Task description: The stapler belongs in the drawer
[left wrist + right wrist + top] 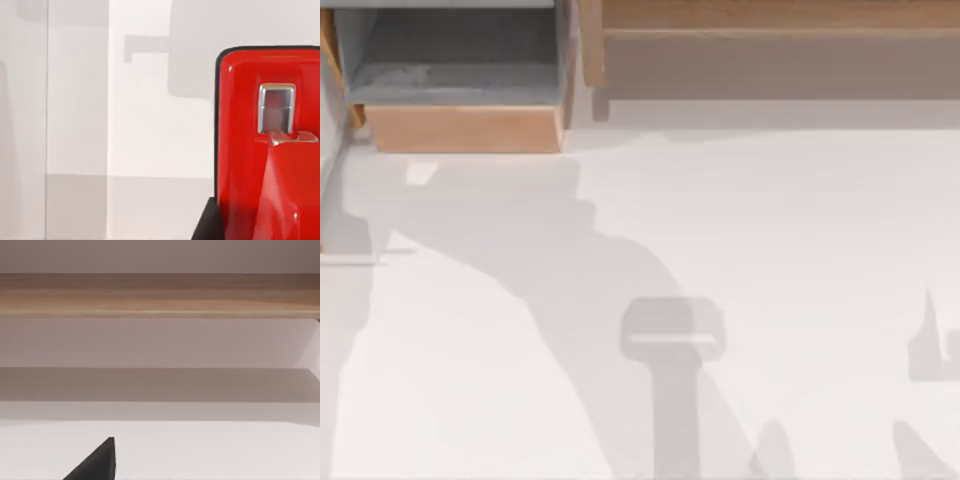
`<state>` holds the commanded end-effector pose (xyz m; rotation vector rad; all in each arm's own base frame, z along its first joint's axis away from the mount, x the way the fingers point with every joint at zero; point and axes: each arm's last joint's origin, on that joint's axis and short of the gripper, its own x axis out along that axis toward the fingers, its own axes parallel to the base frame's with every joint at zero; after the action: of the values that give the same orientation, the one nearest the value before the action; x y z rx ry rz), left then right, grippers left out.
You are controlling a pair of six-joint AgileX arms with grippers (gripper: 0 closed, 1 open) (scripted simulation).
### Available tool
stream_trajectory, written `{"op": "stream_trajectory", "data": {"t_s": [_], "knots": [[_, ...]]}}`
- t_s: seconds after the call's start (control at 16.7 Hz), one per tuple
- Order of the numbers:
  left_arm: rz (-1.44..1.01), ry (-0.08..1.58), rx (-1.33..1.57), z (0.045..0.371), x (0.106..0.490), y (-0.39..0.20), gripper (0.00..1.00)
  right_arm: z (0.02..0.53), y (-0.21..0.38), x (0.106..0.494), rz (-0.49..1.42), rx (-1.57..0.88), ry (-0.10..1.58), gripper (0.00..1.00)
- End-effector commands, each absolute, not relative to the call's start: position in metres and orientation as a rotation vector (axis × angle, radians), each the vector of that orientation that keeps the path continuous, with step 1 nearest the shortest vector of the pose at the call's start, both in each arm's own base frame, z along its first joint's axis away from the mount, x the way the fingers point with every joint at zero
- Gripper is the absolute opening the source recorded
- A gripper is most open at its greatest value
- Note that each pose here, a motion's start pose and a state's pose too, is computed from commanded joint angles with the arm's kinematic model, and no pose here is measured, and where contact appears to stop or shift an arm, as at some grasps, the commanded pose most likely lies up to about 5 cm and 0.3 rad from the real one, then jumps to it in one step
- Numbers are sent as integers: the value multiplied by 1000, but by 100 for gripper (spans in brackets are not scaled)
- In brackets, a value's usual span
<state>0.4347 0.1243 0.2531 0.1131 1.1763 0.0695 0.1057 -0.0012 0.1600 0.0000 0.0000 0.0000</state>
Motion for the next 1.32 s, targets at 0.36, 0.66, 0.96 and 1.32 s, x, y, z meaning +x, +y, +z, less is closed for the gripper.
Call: {"op": "stream_trajectory", "data": {"t_s": [0.36, 0.66, 0.96, 1.32], "knots": [[49, 1378, 87, 174, 456, 165, 0, 160, -1, 106, 0, 0, 0, 100], [21, 1434, 83, 162, 454, 161, 0, 160, -1, 106, 0, 0, 0, 100], [54, 1346, 127, 187, 458, 162, 0, 160, -1, 106, 0, 0, 0, 100], [253, 956, 263, 322, 434, 176, 0, 160, -1, 106, 0, 0, 0, 100]]}}
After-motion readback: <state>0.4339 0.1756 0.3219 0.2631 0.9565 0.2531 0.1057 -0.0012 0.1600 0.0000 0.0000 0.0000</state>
